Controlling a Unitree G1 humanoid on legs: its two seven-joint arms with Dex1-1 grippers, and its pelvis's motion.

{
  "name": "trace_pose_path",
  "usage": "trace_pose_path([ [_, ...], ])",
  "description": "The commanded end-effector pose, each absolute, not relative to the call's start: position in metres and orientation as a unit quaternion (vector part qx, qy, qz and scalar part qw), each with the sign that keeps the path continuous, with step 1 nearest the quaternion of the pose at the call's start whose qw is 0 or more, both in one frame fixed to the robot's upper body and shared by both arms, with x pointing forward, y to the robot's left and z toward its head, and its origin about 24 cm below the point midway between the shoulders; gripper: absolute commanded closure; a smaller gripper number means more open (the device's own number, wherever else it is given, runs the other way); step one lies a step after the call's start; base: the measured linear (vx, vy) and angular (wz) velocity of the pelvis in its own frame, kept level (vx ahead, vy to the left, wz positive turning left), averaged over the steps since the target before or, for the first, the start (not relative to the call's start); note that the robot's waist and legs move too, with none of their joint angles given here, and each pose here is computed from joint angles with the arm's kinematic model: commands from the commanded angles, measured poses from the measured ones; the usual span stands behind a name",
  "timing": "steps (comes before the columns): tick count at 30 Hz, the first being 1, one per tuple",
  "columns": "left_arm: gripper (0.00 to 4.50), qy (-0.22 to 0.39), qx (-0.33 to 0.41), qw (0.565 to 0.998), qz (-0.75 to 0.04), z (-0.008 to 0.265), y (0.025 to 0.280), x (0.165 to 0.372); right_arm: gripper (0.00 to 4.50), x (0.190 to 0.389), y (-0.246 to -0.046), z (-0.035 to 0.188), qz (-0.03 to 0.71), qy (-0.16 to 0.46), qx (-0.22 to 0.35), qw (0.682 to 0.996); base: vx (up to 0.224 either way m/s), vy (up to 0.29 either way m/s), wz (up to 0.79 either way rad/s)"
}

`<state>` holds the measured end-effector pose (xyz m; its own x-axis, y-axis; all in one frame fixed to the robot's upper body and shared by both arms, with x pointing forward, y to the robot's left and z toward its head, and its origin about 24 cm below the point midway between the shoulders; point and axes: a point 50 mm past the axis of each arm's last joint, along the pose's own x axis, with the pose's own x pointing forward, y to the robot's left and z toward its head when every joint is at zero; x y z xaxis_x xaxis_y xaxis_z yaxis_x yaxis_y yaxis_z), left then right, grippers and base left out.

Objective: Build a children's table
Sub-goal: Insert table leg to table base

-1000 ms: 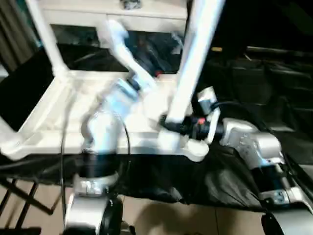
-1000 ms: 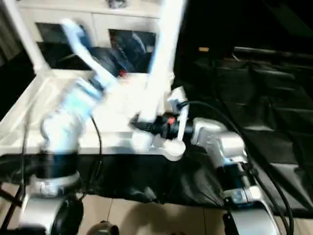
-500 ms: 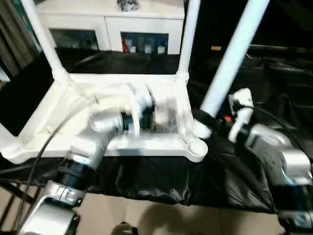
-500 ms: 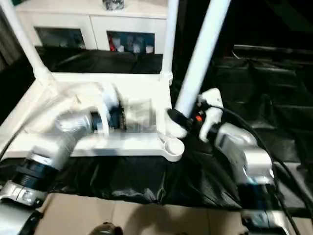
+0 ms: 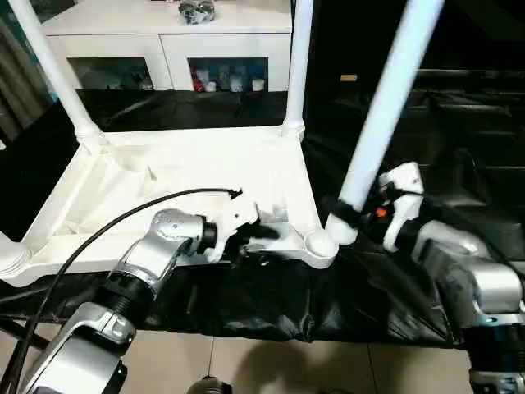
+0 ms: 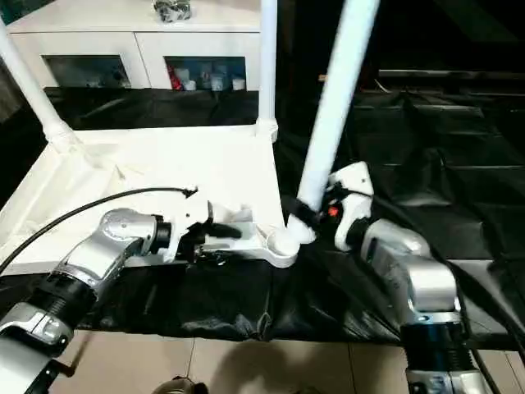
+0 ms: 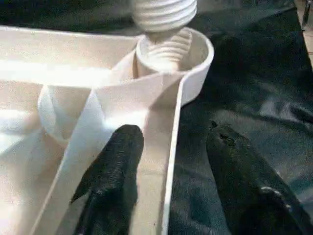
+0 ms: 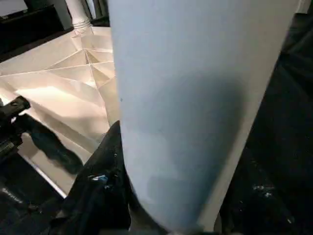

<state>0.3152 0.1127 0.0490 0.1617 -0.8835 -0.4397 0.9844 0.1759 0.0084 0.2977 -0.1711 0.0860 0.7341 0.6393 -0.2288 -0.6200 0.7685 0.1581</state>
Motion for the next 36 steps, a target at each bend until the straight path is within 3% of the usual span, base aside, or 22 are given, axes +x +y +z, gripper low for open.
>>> trace_pose_path([
  [1, 2.42, 0.167, 0.164, 0.745, -0.625, 0.054, 0.115, 0.321, 2.59, 0.297, -0.167, 0.093, 0.347, 0.122, 0.015, 0.930, 0.000, 0.000, 0.00],
  [20, 4.09, 0.198, 0.142, 0.731, -0.637, 0.045, 0.124, 0.321, 2.59, 0.301, -0.160, 0.094, 0.366, 0.121, 0.006, 0.923, 0.000, 0.000, 0.00],
  [22, 4.43, 0.204, 0.150, 0.727, -0.638, 0.042, 0.126, 0.319, 2.59, 0.301, -0.158, 0.094, 0.373, 0.121, 0.005, 0.920, 0.000, 0.000, 0.00],
  [31, 4.50, 0.245, 0.211, 0.725, -0.609, 0.027, 0.142, 0.312, 2.59, 0.308, -0.147, 0.096, 0.408, 0.122, -0.009, 0.905, 0.000, 0.000, 0.00],
  [36, 4.50, 0.285, 0.199, 0.771, -0.533, 0.026, 0.157, 0.311, 2.59, 0.313, -0.139, 0.100, 0.422, 0.115, -0.008, 0.899, 0.000, 0.000, 0.00],
])
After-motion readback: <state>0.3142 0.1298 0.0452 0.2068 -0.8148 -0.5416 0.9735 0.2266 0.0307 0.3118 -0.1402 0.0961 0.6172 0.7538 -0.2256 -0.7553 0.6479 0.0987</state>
